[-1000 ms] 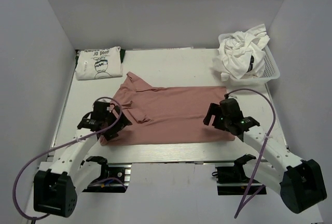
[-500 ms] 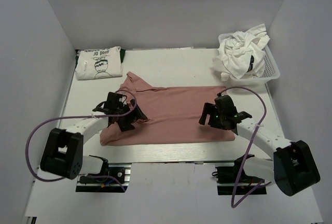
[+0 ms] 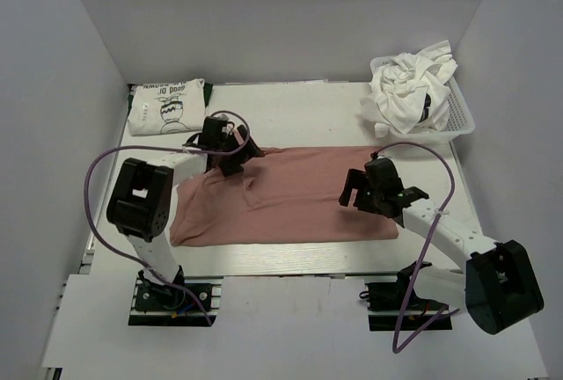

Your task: Fold and stack the t-shirts

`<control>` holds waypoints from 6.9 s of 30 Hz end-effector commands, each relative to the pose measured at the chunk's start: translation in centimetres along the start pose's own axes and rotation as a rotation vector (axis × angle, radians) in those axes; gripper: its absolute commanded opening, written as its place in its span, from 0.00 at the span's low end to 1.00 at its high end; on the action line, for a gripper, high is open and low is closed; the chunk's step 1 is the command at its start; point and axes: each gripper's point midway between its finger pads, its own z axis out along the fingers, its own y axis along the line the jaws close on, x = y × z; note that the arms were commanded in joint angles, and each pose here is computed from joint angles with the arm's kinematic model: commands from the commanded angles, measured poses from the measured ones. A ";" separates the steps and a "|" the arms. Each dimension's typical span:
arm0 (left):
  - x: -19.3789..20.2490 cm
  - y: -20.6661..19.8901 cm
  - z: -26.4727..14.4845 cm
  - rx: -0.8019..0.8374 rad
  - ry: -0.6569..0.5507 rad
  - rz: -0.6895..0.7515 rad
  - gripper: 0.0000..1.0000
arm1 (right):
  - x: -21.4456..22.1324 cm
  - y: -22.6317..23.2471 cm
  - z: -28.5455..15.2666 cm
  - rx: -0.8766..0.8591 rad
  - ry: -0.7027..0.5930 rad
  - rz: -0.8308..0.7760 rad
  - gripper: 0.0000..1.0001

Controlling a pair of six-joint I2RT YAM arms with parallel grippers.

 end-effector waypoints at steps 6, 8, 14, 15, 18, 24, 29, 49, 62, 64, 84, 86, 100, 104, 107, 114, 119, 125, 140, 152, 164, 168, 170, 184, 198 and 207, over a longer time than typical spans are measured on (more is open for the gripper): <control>-9.6 -3.7 -0.5 -0.129 -0.202 0.131 1.00 | -4.9 -0.1 -1.8 0.081 -0.137 -0.002 0.90; -10.9 -1.9 -1.7 -0.276 -0.236 0.152 1.00 | -5.8 0.0 -1.9 0.091 -0.165 0.015 0.90; -12.6 2.7 -2.4 -0.484 -0.272 0.169 1.00 | -7.0 -0.8 -1.4 0.185 -0.169 0.015 0.90; -12.6 3.2 -2.2 -0.505 -0.270 0.184 1.00 | -6.9 -1.0 -1.3 0.198 -0.161 0.012 0.90; -13.9 4.1 -1.2 -0.546 -0.290 0.189 1.00 | -7.3 -0.9 -0.9 0.219 -0.138 0.002 0.90; -16.8 4.2 1.0 -0.574 -0.309 0.175 0.97 | -7.6 -1.1 -0.4 0.247 -0.127 -0.020 0.90; -17.9 5.4 3.0 -0.542 -0.300 0.145 0.89 | -7.4 -1.9 -0.2 0.292 -0.108 -0.031 0.90; -19.2 2.8 5.7 -0.315 -0.268 0.101 0.00 | -12.3 -3.8 2.2 0.473 -0.175 0.176 0.90; -18.7 2.5 1.0 -0.323 -0.305 0.136 0.00 | -19.1 -4.4 10.7 0.614 -0.082 0.233 0.90; -18.6 2.6 0.5 -0.336 -0.306 0.144 0.00 | -18.7 -4.6 10.9 0.634 -0.053 0.243 0.90; -13.3 2.8 -4.7 -0.320 -0.284 0.140 0.00 | -16.1 -6.3 12.2 0.680 0.009 0.291 0.33; -12.6 3.1 -5.8 -0.334 -0.279 0.127 0.00 | -16.3 -6.1 11.6 0.677 -0.008 0.289 0.23; -7.7 2.6 -12.8 -0.268 -0.300 0.027 0.00 | -18.3 -4.3 5.7 0.532 -0.204 0.155 0.00; -6.7 3.1 -15.6 -0.288 -0.335 0.004 0.00 | -18.2 -4.3 4.0 0.513 -0.227 0.142 0.00; -4.7 3.5 -17.1 -0.275 -0.324 -0.034 0.00 | -18.1 -3.9 3.0 0.483 -0.242 0.137 0.00; 4.8 6.8 -17.5 -0.210 -0.154 -0.117 0.00 | -15.6 -4.4 1.9 0.442 -0.233 0.132 0.00; 10.1 9.8 -17.8 -0.196 -0.092 -0.157 0.16 | -13.4 -5.4 1.7 0.445 -0.212 0.133 0.00; 13.6 10.3 -17.1 -0.144 0.018 -0.196 0.69 | -9.1 -8.0 2.2 0.533 -0.137 0.174 0.12; 3.8 5.7 -15.1 -0.089 -0.197 -0.072 1.00 | -11.1 -4.3 1.2 0.324 -0.180 0.119 0.90; 1.7 7.8 -1.3 -0.160 0.016 -0.093 1.00 | -5.4 -0.5 7.7 0.079 0.012 0.115 0.90; -8.2 -0.5 17.6 -0.056 0.042 0.118 1.00 | 13.8 3.5 0.4 -0.119 0.362 -0.076 0.90; -9.1 -3.4 23.0 0.053 0.053 0.112 1.00 | 17.3 10.1 -2.4 -0.357 0.445 -0.300 0.90; -8.7 -5.5 24.1 0.174 0.037 0.081 1.00 | 20.3 10.6 -2.9 -0.394 0.515 -0.481 0.90; -12.9 -7.1 22.1 0.130 -0.133 0.059 1.00 | 16.9 19.0 -6.4 -0.632 0.229 -0.758 0.90; -16.4 -19.8 -2.4 0.223 -0.218 0.389 1.00 | 9.4 19.1 -8.9 -0.570 -0.065 -0.447 0.90; 1.5 -4.3 -10.3 0.087 -0.062 0.216 1.00 | 10.5 13.7 -7.7 -0.445 0.008 -0.333 0.90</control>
